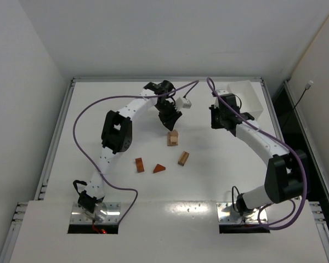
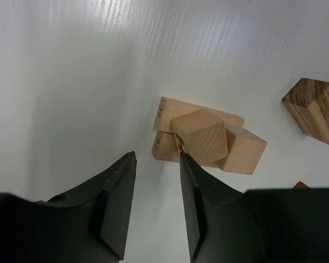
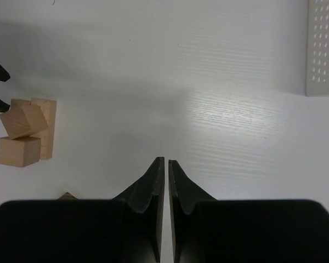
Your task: Build the wood block tower
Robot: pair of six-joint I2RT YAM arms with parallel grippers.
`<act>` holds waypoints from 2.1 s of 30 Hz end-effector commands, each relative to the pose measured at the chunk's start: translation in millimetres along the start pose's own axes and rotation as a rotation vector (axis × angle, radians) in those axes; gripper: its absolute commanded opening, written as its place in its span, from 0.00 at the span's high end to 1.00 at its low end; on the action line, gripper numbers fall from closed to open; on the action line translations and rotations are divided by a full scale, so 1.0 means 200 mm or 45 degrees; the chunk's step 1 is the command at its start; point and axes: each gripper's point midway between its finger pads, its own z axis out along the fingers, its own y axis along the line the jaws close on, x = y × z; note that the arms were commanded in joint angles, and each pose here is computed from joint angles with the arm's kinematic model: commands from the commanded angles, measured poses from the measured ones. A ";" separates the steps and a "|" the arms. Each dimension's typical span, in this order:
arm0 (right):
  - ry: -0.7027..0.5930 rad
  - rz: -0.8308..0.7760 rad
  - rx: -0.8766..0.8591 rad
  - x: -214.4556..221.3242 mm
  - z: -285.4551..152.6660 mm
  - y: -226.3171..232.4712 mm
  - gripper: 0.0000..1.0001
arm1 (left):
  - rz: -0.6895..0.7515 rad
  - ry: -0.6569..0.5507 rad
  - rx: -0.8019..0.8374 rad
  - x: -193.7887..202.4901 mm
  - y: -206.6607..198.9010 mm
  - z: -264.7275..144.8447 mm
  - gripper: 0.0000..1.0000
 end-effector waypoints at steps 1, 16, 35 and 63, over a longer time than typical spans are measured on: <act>-0.098 0.040 -0.032 -0.08 -0.05 0.02 0.96 | 0.057 -0.021 0.040 -0.03 -0.05 0.00 0.65; -0.091 -0.158 -0.473 -0.03 -0.13 0.31 0.97 | -0.382 -0.499 -0.449 -0.33 0.40 -0.42 1.00; 0.199 -1.002 -1.374 0.48 -0.22 0.84 1.00 | -0.793 -0.605 -0.705 0.04 0.55 -0.85 0.56; 0.270 -1.047 -1.241 0.43 0.12 0.98 0.67 | -0.832 -0.654 -0.744 0.08 0.65 -0.96 0.36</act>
